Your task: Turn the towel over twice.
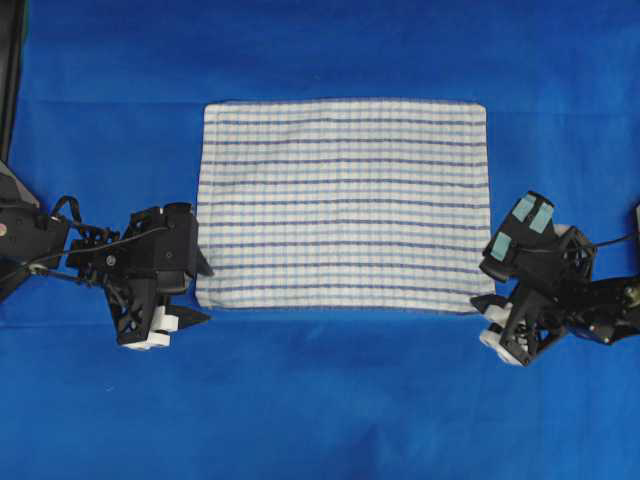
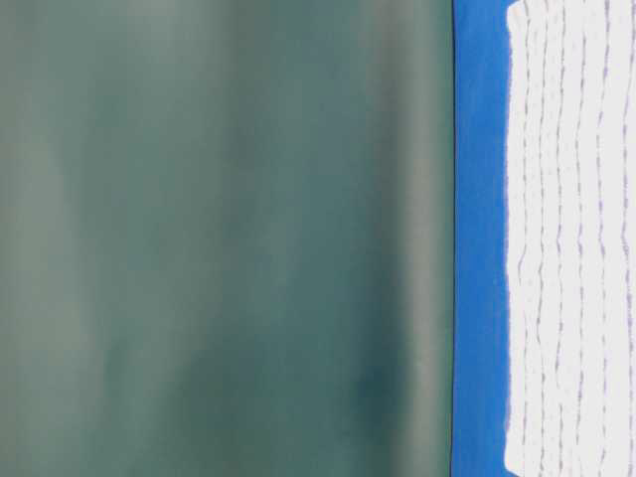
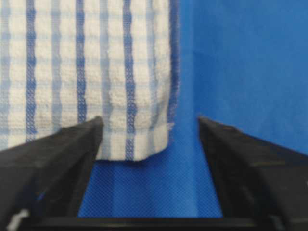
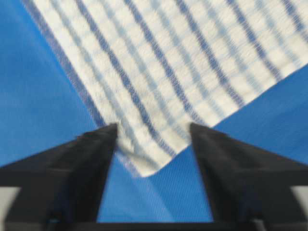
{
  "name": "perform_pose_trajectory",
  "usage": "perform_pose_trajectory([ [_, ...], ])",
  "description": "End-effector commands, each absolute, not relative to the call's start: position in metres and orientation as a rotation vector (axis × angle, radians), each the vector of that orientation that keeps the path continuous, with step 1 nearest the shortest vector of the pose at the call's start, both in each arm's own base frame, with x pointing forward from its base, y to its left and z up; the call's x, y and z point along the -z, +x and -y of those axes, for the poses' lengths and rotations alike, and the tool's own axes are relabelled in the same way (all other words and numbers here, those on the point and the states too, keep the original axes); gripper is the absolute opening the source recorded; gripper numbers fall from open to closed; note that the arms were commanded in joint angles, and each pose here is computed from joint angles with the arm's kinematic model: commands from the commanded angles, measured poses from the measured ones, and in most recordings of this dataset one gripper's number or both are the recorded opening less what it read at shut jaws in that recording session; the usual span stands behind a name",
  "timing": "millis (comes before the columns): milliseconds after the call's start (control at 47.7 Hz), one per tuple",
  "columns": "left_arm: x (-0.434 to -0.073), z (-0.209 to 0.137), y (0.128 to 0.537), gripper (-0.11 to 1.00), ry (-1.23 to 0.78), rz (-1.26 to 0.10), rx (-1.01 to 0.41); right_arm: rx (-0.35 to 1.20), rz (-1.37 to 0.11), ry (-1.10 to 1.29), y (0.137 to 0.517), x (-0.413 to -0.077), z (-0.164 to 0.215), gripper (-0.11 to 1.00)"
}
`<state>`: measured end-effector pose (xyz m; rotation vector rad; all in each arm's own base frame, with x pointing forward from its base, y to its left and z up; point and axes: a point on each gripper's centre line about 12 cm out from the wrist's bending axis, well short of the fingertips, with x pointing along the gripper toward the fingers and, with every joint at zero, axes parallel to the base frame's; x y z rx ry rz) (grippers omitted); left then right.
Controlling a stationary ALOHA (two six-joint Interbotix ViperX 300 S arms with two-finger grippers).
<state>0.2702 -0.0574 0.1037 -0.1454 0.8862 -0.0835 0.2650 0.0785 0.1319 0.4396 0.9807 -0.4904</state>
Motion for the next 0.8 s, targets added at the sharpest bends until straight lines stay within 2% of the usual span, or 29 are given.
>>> perform_pose_trajectory([
  [0,-0.125,0.059,0.276,0.80,-0.142,-0.844,0.096,0.467,-0.919,0.441,0.273,-0.155,-0.080,0.69],
  [84,-0.140,0.058,0.275,0.81,-0.135,-0.830,0.103,0.450,-0.879,0.400,0.273,-0.169,-0.076,0.63],
  [398,-0.210,0.035,0.275,0.77,-0.066,-0.585,0.095,0.370,-0.662,0.180,0.265,-0.231,-0.048,0.64],
  [775,-0.274,-0.010,0.260,0.77,0.113,-0.316,-0.019,0.347,-0.335,-0.034,0.231,-0.309,-0.005,0.64],
])
